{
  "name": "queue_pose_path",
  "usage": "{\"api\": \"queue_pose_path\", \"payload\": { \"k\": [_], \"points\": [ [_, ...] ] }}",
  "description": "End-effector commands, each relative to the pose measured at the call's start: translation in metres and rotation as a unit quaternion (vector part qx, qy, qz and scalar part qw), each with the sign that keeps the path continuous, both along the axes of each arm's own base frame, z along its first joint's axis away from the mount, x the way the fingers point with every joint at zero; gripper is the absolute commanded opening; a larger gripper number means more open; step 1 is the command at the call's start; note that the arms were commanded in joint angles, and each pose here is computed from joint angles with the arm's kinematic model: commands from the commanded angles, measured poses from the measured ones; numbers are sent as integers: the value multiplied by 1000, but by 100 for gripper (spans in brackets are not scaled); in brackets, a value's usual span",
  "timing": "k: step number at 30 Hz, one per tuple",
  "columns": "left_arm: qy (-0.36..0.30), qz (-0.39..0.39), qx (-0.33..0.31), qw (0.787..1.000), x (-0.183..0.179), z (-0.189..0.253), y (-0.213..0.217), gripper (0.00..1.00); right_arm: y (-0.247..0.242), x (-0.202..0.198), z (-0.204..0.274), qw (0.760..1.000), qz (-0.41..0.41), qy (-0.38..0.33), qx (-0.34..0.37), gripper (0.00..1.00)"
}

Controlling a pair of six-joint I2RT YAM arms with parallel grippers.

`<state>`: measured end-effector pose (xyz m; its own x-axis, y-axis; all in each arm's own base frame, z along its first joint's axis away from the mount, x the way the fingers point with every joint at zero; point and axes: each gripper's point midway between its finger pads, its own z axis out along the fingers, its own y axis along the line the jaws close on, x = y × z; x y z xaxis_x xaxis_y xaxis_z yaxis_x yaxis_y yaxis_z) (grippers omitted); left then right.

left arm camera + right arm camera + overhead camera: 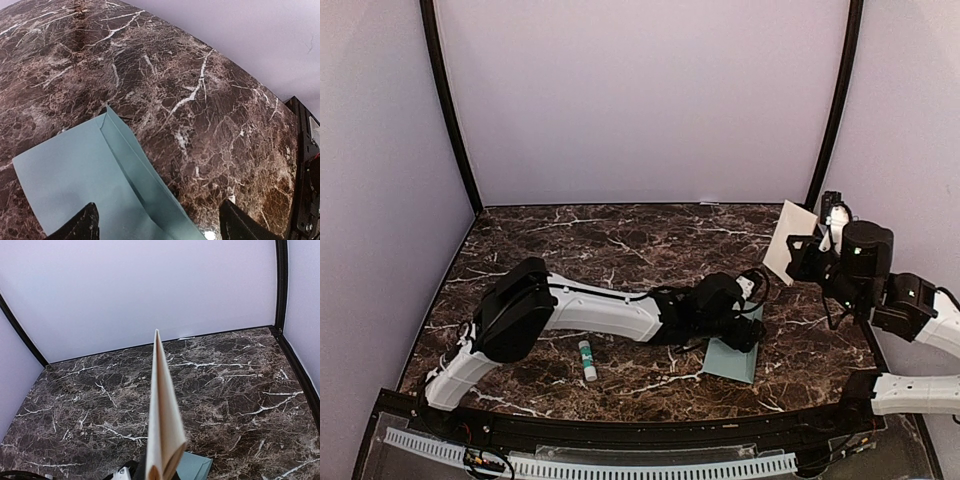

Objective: Place the letter into the envelope and seal it

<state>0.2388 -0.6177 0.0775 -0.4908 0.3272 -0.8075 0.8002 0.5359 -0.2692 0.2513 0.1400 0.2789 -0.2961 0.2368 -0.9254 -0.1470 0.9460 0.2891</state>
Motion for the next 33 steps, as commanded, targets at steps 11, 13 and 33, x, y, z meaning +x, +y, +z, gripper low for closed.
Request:
{"api": "queue_pose_path", "payload": {
  "k": [11,13,33],
  "points": [
    [6,10,9,1000,10,-15,-26,66,-6,-8,10,1000,11,-14,18,0],
    [8,5,9,1000,9,-19,-28,53,-6,-8,9,1000,11,-13,17,0],
    [-90,-163,110,976,-47,-2,21,1,1,-10,2,999,33,-10,12,0]
  ]
}}
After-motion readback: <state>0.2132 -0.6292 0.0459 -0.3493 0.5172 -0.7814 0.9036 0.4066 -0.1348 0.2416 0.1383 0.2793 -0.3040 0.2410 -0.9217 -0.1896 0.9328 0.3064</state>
